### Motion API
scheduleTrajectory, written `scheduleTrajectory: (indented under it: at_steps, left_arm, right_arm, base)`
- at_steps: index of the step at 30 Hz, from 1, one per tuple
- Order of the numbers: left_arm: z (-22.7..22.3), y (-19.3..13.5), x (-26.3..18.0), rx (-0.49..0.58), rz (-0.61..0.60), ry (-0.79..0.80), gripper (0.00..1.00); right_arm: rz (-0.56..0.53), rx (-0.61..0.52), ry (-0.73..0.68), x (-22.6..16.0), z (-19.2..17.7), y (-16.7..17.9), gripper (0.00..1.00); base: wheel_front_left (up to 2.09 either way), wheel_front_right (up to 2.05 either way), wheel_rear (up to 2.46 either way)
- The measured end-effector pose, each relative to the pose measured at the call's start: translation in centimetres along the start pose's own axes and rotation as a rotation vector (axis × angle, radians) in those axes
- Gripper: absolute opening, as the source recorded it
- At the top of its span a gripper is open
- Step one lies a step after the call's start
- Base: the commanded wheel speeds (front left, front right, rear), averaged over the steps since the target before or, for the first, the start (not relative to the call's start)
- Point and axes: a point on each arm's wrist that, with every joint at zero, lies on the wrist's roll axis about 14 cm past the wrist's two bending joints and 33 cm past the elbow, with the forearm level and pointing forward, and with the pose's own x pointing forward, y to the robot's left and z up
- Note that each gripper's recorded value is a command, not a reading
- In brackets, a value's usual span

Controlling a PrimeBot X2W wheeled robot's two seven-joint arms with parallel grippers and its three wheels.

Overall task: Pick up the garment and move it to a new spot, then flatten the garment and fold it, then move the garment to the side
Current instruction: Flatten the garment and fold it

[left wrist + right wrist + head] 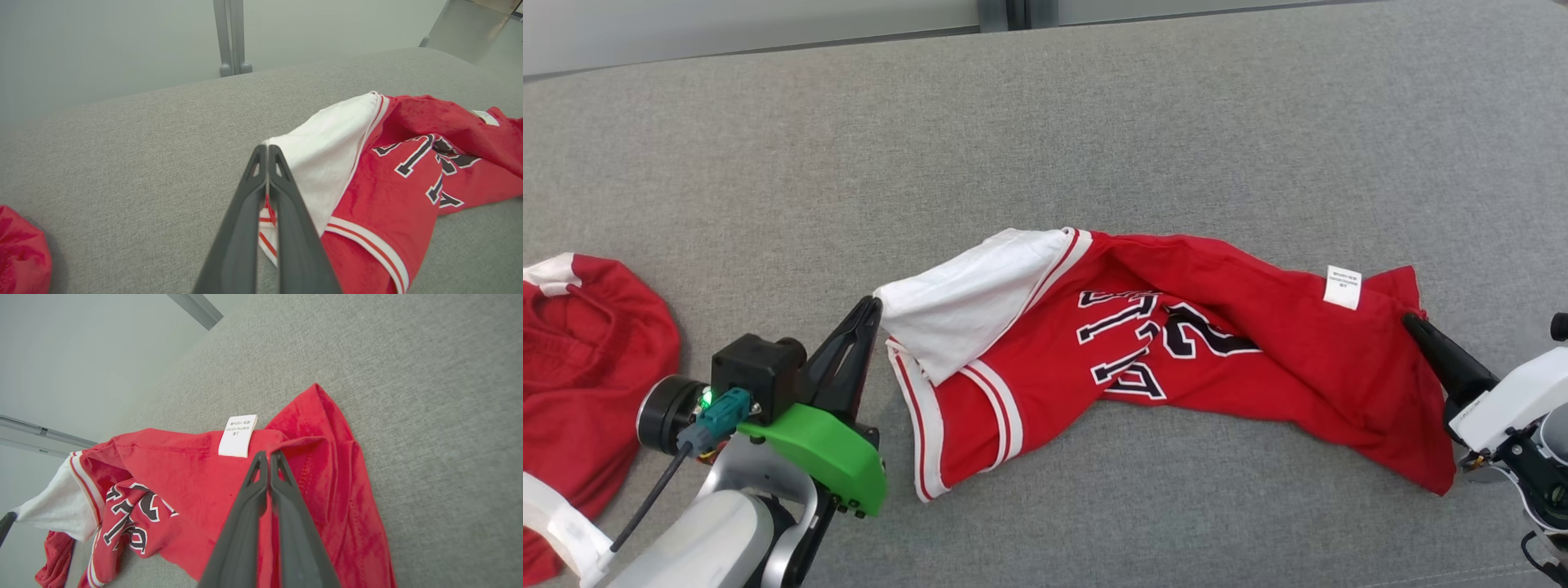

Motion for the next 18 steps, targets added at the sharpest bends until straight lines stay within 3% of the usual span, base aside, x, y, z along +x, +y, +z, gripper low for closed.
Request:
scheduleTrajectory:
  at_steps: [8, 13, 18]
  left_arm:
    - [2.9, 0.1, -0.3, 0.029, -0.005, -0.116, 0.0]
    - [9.8, 0.3, -0.9, 0.159, -0.025, -0.305, 0.0]
    - [17.9, -1.2, -2.7, 0.31, -0.077, -0.496, 0.0]
  right_arm:
    - [0.039, -0.059, -0.132, -0.9, 4.1, 1.2, 0.0]
    - [0.097, -0.148, -0.276, -3.4, 9.9, 3.2, 0.0]
    - [0.199, -0.263, -0.407, -6.7, 15.9, 7.4, 0.0]
  base:
    - [0.0, 0.0, 0.0]
    - [0.0, 0.0, 0.0]
    - [0.0, 0.0, 0.0]
